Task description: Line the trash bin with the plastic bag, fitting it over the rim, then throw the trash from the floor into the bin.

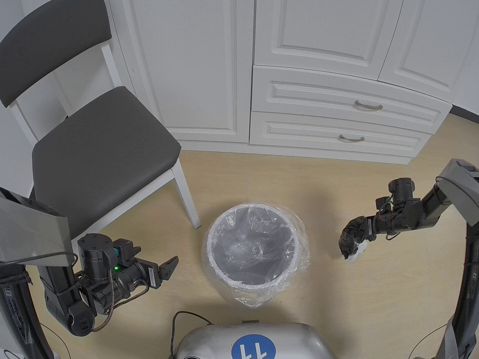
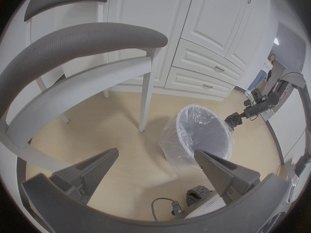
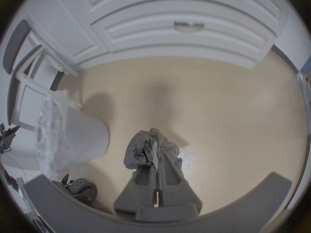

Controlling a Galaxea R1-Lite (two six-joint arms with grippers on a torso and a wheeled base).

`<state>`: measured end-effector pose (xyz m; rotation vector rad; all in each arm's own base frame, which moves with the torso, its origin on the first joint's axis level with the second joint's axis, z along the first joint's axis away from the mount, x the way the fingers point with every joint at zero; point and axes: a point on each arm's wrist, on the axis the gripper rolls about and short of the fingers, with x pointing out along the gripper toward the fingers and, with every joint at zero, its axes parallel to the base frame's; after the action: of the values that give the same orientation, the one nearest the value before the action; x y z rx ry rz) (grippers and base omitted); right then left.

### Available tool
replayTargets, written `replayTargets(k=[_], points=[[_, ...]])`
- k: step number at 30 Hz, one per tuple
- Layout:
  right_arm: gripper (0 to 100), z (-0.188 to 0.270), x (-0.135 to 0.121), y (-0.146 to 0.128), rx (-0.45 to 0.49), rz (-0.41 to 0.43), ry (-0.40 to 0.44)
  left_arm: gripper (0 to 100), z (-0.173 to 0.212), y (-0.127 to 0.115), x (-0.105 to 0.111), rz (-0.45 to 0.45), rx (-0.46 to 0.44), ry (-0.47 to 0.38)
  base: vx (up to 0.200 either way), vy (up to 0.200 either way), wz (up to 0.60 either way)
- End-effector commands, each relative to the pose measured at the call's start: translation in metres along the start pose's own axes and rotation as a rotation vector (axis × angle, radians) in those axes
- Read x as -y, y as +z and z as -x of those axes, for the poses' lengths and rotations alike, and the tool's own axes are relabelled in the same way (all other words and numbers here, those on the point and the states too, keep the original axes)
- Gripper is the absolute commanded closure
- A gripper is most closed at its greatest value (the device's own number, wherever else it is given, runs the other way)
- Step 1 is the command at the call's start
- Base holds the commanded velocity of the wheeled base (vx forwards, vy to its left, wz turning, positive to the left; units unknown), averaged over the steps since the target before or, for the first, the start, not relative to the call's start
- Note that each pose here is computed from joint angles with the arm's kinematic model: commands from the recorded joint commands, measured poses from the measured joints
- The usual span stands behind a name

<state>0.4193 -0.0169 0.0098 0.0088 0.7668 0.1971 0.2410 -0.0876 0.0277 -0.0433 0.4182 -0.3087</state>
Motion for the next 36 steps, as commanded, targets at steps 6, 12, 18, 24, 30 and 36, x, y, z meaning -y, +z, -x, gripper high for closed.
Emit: replayTargets(k=[6,12,18,24,30,36], points=[[100,0.107,-0.059,0.034,0.246,0.140,0.058,0,0.011,0.020,0.004,0.002,0.094,-0.017,0.000,0.000,0.00],[100,0.133,-0.090,0.034,0.376,0.167,0.124,0,0.015,0.027,0.005,0.003,0.125,-0.021,0.000,0.000,0.00],[100,0.167,-0.128,0.037,0.417,0.138,0.229,0,0.021,0.035,0.006,0.003,0.159,-0.027,0.000,0.000,0.00],[100,0.191,-0.179,0.035,0.401,0.061,0.408,0,0.022,0.040,0.006,0.004,0.184,-0.028,0.000,0.000,0.00],[100,0.195,-0.218,0.025,0.340,-0.003,0.541,0,0.028,0.048,0.008,0.004,0.222,-0.034,0.000,0.000,0.00],[100,0.163,-0.242,0.007,0.275,-0.003,0.524,0,0.032,0.050,0.008,0.004,0.235,-0.037,0.000,0.000,0.00]])
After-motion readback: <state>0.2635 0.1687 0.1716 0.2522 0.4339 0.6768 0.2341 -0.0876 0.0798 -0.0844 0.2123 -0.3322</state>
